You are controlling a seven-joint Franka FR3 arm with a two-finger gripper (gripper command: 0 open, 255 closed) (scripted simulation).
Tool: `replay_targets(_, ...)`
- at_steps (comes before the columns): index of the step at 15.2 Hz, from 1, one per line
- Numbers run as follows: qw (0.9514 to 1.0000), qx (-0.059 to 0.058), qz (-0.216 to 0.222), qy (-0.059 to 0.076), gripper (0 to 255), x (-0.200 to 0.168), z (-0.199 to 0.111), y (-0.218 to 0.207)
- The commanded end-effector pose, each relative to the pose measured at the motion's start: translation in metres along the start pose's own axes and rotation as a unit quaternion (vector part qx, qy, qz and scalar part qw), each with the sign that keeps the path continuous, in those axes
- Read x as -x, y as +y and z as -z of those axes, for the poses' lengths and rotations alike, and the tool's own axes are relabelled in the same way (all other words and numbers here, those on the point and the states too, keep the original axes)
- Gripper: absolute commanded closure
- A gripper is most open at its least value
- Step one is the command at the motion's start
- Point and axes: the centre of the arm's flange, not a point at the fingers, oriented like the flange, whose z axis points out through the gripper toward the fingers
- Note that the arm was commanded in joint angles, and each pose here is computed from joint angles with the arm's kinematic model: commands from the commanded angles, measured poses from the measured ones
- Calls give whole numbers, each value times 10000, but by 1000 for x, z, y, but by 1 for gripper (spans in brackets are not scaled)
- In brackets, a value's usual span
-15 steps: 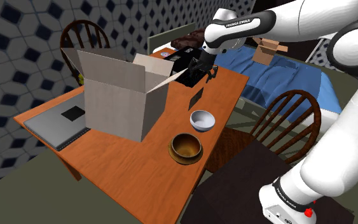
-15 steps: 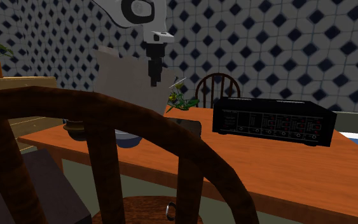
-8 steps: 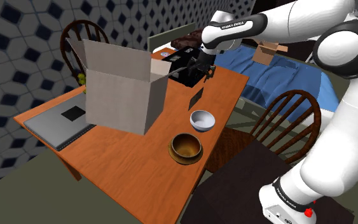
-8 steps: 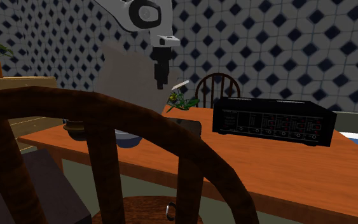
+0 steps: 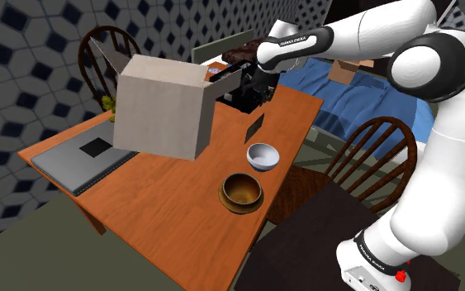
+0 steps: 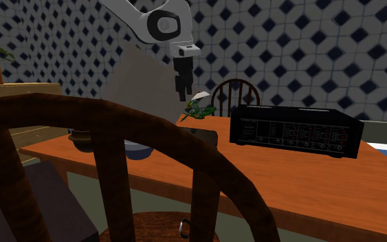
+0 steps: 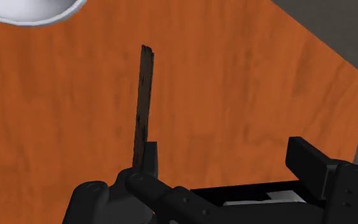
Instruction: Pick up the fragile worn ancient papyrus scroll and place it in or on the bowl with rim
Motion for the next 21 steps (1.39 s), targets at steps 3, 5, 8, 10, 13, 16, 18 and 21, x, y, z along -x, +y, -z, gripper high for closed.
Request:
replay_targets(3, 9944, 838, -408, -496, 0, 28, -76, 12)
replay_targets(5, 9918, 996, -597, -540, 0, 32, -96, 14)
replay_targets(8, 9918, 996, -597, -540, 0, 34, -111, 17)
replay_targets(10, 9918, 996, -597, -540, 0, 36, -122, 19)
replay_targets(13, 9918, 996, -597, -540, 0, 37, -135, 22)
replay_targets(16, 9918, 996, -597, -540, 0, 37, -135, 22)
replay_targets(18, 9918, 996, -597, -540, 0, 37, -135, 22)
replay_targets(21, 9918, 996, -597, -541, 255, 37, -135, 22)
